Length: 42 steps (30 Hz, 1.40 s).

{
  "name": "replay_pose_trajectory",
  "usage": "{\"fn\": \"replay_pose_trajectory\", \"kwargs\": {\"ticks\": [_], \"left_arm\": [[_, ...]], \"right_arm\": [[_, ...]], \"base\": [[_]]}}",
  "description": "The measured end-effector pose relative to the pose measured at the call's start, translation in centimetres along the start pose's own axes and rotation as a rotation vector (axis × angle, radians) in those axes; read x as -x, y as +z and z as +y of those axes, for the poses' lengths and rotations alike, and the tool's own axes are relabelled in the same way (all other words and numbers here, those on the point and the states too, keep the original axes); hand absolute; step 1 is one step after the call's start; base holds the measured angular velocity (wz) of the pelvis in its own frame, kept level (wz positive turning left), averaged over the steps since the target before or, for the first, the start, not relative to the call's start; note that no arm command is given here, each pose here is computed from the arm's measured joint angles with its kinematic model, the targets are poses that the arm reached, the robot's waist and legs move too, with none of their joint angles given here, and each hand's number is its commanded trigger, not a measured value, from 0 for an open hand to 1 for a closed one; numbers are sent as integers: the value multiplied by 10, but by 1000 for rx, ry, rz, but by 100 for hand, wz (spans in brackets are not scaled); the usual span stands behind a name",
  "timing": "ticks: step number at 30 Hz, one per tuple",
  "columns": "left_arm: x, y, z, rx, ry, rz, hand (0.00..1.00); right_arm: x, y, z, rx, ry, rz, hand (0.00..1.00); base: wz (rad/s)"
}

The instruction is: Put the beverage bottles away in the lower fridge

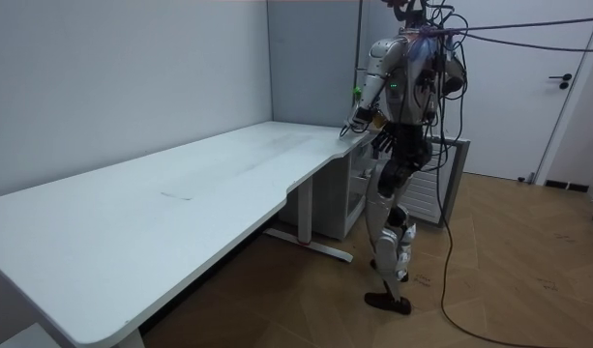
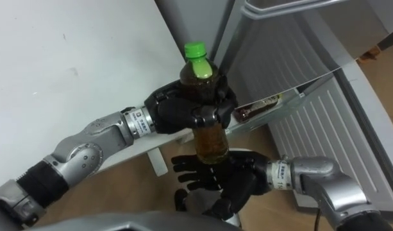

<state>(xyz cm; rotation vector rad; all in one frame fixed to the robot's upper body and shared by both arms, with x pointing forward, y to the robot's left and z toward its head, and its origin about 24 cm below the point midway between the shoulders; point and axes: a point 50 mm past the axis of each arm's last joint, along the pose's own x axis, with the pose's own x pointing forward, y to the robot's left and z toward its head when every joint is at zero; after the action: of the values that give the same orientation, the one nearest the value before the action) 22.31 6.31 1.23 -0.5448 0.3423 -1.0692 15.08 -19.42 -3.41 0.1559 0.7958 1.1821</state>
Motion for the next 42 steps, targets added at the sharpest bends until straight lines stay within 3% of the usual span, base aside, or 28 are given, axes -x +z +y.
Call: {"fn": "replay_pose_trajectory", "kwargs": {"ticks": [13, 22, 34, 42], "left_arm": [[6, 11, -1, -40, -9, -9, 100], [36, 34, 6, -107, 38, -72, 100], [45, 19, 6, -57, 70, -54, 100], [40, -6, -3, -5, -10, 40, 100]], "right_arm": [[14, 2, -4, -9, -40, -46, 0], [28, -10, 0, -56, -54, -72, 0], [27, -13, 2, -90, -37, -104, 0], [12, -2, 2, -87, 4, -141, 0]], "base": [[1], [0], [1], [0]]}}
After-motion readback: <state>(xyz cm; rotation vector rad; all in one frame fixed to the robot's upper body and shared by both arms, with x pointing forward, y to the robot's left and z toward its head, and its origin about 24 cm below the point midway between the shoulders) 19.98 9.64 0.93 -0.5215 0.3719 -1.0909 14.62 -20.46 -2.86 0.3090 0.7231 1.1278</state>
